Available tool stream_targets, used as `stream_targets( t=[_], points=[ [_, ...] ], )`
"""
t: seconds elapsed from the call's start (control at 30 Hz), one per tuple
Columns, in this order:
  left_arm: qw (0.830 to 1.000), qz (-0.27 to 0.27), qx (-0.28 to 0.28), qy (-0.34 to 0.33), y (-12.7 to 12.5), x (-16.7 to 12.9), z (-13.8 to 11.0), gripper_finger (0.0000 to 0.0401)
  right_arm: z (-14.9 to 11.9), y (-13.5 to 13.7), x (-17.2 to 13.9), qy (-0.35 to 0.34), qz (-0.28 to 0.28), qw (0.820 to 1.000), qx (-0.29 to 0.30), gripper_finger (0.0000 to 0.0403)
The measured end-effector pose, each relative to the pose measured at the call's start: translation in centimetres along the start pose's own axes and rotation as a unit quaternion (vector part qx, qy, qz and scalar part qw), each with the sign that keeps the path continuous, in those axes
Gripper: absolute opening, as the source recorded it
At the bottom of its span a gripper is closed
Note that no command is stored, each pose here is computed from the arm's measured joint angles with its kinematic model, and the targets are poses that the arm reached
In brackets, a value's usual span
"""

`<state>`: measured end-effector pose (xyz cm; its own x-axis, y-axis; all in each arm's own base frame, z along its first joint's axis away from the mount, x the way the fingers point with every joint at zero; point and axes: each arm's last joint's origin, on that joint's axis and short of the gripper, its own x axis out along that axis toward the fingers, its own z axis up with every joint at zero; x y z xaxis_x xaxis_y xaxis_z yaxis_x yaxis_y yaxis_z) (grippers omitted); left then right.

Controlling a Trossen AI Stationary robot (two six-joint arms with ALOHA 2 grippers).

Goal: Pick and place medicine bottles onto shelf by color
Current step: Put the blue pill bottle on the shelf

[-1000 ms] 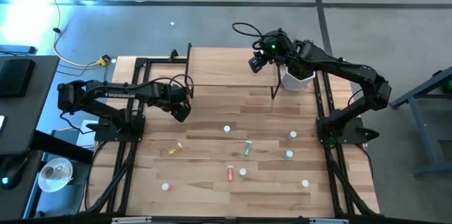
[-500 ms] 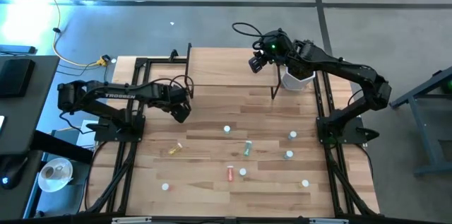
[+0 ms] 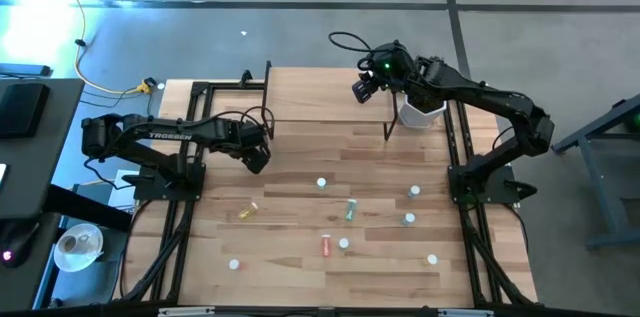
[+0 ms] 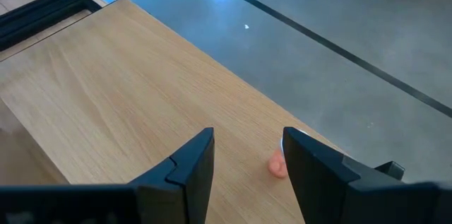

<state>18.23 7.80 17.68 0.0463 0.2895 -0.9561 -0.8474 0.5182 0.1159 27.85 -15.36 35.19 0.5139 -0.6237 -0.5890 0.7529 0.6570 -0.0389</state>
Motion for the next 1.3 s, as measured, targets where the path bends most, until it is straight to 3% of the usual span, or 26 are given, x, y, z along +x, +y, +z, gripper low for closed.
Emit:
stream_targets(
  t=[0.2,0.53,0.73,1.0,1.3],
  points=[
    [1.000,-0.001,0.002,0.001,0.0,0.0,0.0,0.0165,0.0,0.0,0.0,0.000,0.000,1.000,0.000,0.0161],
    [1.000,-0.014,0.013,0.009,-0.1,0.0,-0.1,0.0107,0.0,0.0,0.0,0.000,0.000,1.000,0.000,0.0161],
    [0.999,-0.025,0.042,0.015,-0.2,-0.6,0.2,0.0112,0.0,0.0,0.0,0.000,0.000,1.000,0.000,0.0161],
    [0.995,-0.029,0.091,0.003,-0.1,-4.2,1.8,0.0110,0.0,0.0,0.0,0.000,0.000,1.000,0.000,0.0161],
    [0.991,0.001,0.106,-0.080,0.7,-10.0,4.4,0.0115,0.0,0.0,0.0,0.000,0.000,1.000,0.000,0.0161]
  ],
)
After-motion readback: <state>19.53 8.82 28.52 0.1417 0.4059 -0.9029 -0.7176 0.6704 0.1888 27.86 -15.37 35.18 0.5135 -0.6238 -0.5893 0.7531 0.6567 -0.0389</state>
